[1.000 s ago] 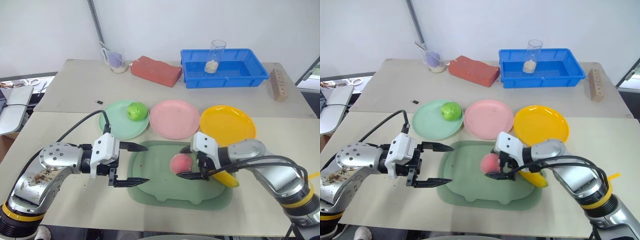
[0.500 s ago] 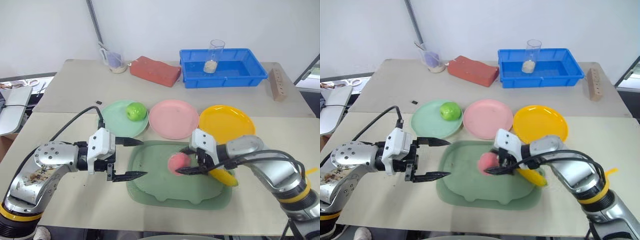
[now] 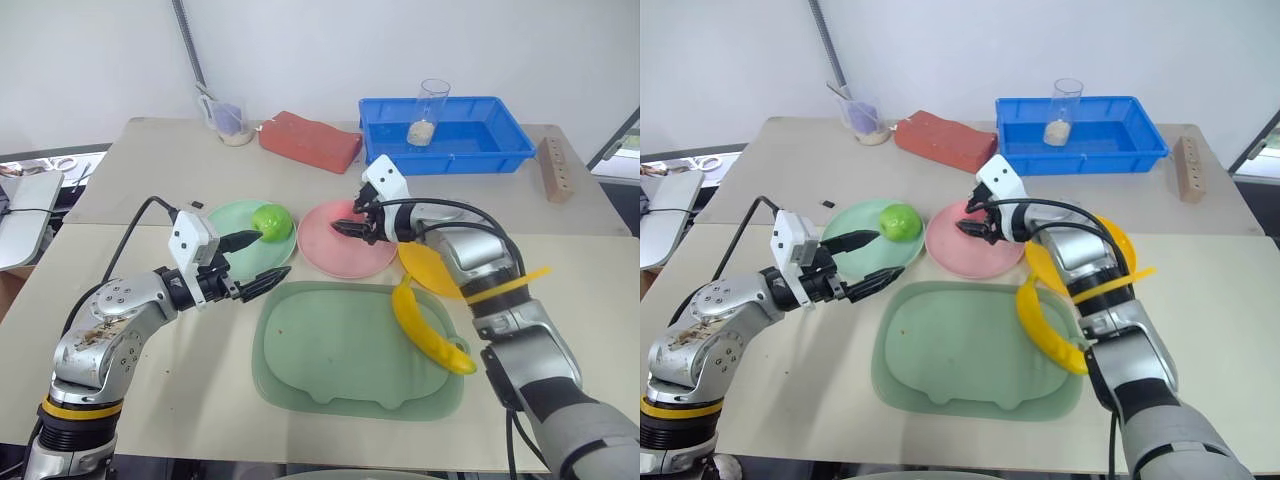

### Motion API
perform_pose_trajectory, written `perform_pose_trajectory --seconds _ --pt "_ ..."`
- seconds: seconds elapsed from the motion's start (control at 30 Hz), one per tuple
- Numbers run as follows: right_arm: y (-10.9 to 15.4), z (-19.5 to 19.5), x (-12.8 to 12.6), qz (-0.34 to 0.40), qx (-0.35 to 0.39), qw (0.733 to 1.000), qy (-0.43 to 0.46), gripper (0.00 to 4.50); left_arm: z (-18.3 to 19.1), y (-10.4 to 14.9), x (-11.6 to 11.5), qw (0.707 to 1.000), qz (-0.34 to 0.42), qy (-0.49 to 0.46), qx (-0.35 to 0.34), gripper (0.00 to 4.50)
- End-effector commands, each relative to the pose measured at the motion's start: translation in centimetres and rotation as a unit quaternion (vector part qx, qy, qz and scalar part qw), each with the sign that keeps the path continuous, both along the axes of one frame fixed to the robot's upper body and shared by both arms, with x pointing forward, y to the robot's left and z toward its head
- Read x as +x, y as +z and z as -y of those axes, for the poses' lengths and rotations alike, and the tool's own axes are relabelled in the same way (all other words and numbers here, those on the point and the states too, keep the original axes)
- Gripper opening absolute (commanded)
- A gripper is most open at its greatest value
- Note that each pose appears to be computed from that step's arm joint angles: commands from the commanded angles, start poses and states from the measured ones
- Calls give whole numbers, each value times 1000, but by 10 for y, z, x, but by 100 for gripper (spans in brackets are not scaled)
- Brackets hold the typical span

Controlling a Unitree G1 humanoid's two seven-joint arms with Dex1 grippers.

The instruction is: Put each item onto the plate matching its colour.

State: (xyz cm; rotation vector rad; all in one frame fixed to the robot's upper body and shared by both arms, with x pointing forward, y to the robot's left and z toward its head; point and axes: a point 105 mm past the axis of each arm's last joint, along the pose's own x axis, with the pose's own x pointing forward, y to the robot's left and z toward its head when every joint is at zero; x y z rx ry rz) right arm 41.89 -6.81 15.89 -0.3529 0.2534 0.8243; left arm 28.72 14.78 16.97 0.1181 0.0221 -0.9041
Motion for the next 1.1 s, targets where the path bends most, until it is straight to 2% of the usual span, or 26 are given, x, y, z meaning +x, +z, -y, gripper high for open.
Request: perform_pose_trajectory --seconds 0.03,0.07,0.2,0.33,0.4,0.5,0.7,0.83,1.1 --pt "15 3 9 27 8 1000 -3 417 -5 6 -3 1000 19 12 4 450" --pt "15 4 10 26 9 1000 -1 448 -6 5 -4 1000 17 14 4 450" --pt "20 6 8 28 13 999 15 448 -6 2 -6 1000 15 16 5 450" --pt "37 12 -5 38 21 998 41 448 -4 2 -6 1000 15 12 5 450" --pt "47 18 -21 43 27 997 61 448 -1 2 -10 1000 15 -8 12 450" --pt "49 36 -65 32 15 994 100 448 12 -1 -27 996 13 -83 42 450" --pt "27 70 -133 -31 -27 995 87 448 28 0 -47 978 20 -190 79 450" --pt "-3 93 -168 -77 -57 995 38 448 36 -1 -54 964 30 -246 97 450" --pt "-36 104 -184 -99 -68 991 -51 448 41 -6 -60 950 31 -293 105 450"
